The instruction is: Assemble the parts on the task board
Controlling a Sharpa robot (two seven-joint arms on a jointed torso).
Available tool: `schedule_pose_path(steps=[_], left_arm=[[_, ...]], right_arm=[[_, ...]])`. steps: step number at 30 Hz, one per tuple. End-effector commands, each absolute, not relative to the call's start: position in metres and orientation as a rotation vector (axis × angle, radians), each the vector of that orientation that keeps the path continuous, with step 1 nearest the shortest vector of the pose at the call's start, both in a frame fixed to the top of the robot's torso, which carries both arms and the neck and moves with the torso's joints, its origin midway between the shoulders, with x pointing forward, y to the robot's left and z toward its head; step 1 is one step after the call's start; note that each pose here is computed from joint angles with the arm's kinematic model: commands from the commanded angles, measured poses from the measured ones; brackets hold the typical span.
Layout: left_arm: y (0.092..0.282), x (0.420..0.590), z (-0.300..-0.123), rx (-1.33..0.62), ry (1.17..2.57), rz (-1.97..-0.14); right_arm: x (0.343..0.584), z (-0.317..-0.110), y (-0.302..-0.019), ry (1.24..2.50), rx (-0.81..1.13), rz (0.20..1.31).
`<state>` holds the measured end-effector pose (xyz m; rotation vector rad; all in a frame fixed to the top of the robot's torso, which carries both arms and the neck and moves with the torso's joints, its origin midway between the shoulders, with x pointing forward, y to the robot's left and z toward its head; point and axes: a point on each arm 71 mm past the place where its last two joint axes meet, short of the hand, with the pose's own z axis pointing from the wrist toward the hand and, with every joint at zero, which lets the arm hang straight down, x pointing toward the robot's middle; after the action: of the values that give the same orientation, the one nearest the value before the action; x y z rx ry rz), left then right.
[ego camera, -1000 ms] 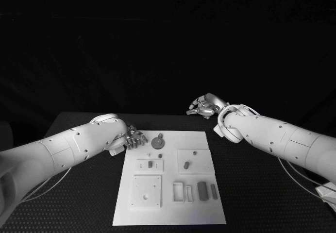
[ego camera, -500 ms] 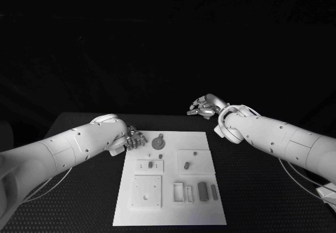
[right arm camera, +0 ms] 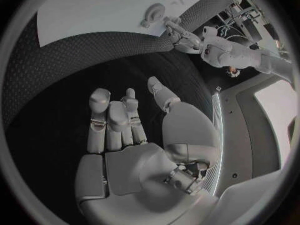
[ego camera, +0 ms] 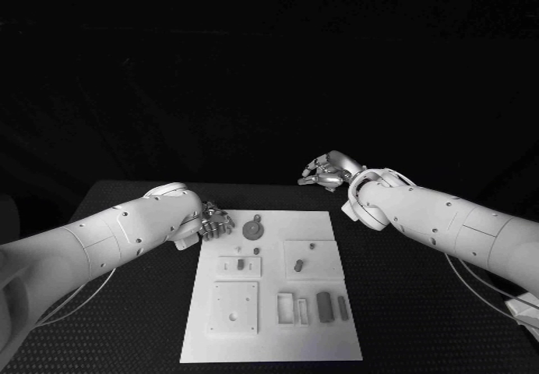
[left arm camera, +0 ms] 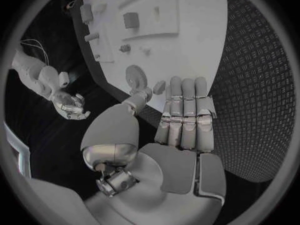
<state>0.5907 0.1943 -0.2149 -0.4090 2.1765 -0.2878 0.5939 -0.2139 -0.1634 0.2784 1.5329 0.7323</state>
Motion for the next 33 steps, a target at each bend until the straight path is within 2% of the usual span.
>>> schedule_pose_path(steps=[1, 33], left_arm=[[0.1894, 0.5875, -0.2228, -0.406, 2.207, -0.317], [0.1983, 0.5858, -0.2247, -0.418, 2.174, -0.313]], right_arm=[[0.5934, -0.1642, -0.2122, 1.542, 0.264, 0.738], [0.5934, -0.1655, -0.2170, 1.544, 0.272, 0.731]])
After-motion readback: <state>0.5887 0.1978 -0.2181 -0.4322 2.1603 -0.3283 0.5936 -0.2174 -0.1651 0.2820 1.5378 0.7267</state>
